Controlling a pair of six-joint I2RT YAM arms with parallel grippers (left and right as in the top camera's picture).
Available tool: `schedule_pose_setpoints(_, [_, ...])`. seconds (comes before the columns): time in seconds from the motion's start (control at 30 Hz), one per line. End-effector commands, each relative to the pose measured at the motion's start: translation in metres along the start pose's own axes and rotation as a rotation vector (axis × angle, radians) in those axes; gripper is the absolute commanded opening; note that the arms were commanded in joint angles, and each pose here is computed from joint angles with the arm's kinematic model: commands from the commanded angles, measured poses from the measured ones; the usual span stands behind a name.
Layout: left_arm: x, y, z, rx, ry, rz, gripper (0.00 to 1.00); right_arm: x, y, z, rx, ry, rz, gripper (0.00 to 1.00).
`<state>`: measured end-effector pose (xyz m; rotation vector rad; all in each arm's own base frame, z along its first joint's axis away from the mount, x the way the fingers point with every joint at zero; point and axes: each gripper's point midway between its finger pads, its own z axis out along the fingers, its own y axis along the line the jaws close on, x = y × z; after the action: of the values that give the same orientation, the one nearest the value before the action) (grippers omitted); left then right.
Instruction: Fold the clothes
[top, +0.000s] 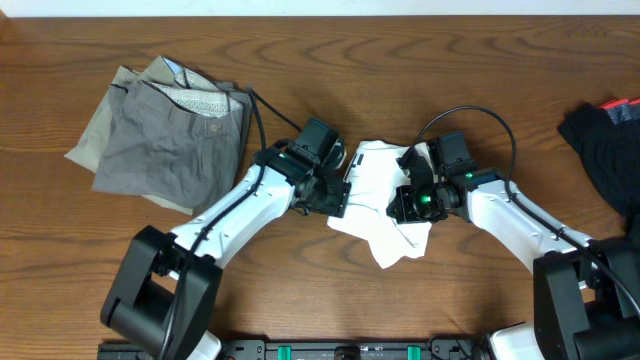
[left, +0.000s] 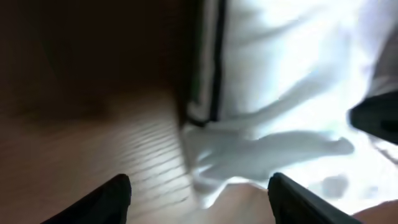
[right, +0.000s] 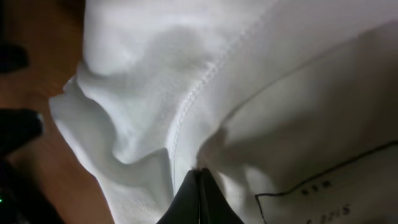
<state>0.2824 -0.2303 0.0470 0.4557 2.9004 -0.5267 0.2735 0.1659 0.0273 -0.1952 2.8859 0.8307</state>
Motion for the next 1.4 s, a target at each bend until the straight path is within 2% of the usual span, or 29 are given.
schedule_pose_setpoints(0.0, [0.022,-0.007,0.018,0.066,0.072,0.022,0.73,-0.009,-0.003,-0.008,0.016,-0.038,-0.011,0.01])
schedule_pose_setpoints(0.2, [0.036,-0.015,0.038,0.109,0.097,0.048,0.72,-0.014,-0.009,-0.030,-0.008,-0.077,-0.006,0.01])
schedule_pose_setpoints(0.23, [0.038,-0.016,0.041,0.110,0.097,0.055,0.70,-0.012,-0.009,-0.033,-0.006,-0.074,0.001,0.01])
schedule_pose_setpoints(0.3, [0.041,-0.016,0.044,0.111,0.099,0.059,0.56,-0.007,-0.009,-0.036,-0.002,-0.061,-0.012,0.01])
schedule_pose_setpoints(0.33, [0.042,-0.015,0.044,0.110,0.101,0.058,0.43,-0.004,-0.009,-0.036,0.003,-0.050,-0.015,0.01])
schedule_pose_setpoints(0.37, [0.042,-0.015,0.044,0.110,0.101,0.057,0.35,-0.001,-0.010,-0.036,0.006,-0.037,-0.010,0.01])
schedule_pose_setpoints(0.4, [0.041,-0.015,0.044,0.110,0.101,0.056,0.29,0.004,-0.010,-0.036,0.005,-0.021,-0.003,0.01])
schedule_pose_setpoints(0.43, [0.041,-0.014,0.044,0.110,0.101,0.055,0.28,0.007,-0.010,-0.035,0.002,-0.008,-0.003,0.01])
schedule_pose_setpoints(0.5, [0.041,-0.015,0.044,0.110,0.100,0.056,0.26,0.015,-0.009,-0.035,0.002,0.023,-0.005,0.04])
schedule_pose_setpoints(0.57, [0.041,-0.015,0.044,0.110,0.100,0.056,0.25,0.023,-0.009,-0.035,0.004,0.055,-0.002,0.19])
schedule_pose_setpoints(0.6, [0.041,-0.015,0.044,0.110,0.100,0.056,0.25,0.026,-0.010,-0.035,0.006,0.065,-0.002,0.24])
schedule_pose_setpoints(0.7, [0.041,-0.015,0.044,0.110,0.100,0.056,0.25,0.033,-0.010,-0.032,0.004,0.084,-0.002,0.28])
schedule_pose_setpoints(0.9, [0.041,-0.015,0.044,0.110,0.100,0.056,0.25,0.043,-0.003,-0.025,-0.002,0.116,-0.029,0.22])
schedule_pose_setpoints(1.0, [0.041,-0.014,0.044,0.109,0.101,0.056,0.25,0.044,-0.002,-0.023,-0.004,0.116,-0.039,0.13])
schedule_pose_setpoints(1.17, [0.041,-0.014,0.044,0.109,0.101,0.056,0.25,0.046,-0.002,-0.023,-0.003,0.124,-0.035,0.08])
schedule_pose_setpoints(1.27, [0.041,-0.012,0.044,0.097,0.100,0.057,0.25,0.046,-0.002,-0.023,-0.003,0.124,-0.035,0.01])
schedule_pose_setpoints(1.37, [0.042,-0.009,0.045,0.081,0.102,0.057,0.25,0.046,0.002,-0.023,-0.028,0.127,-0.042,0.01])
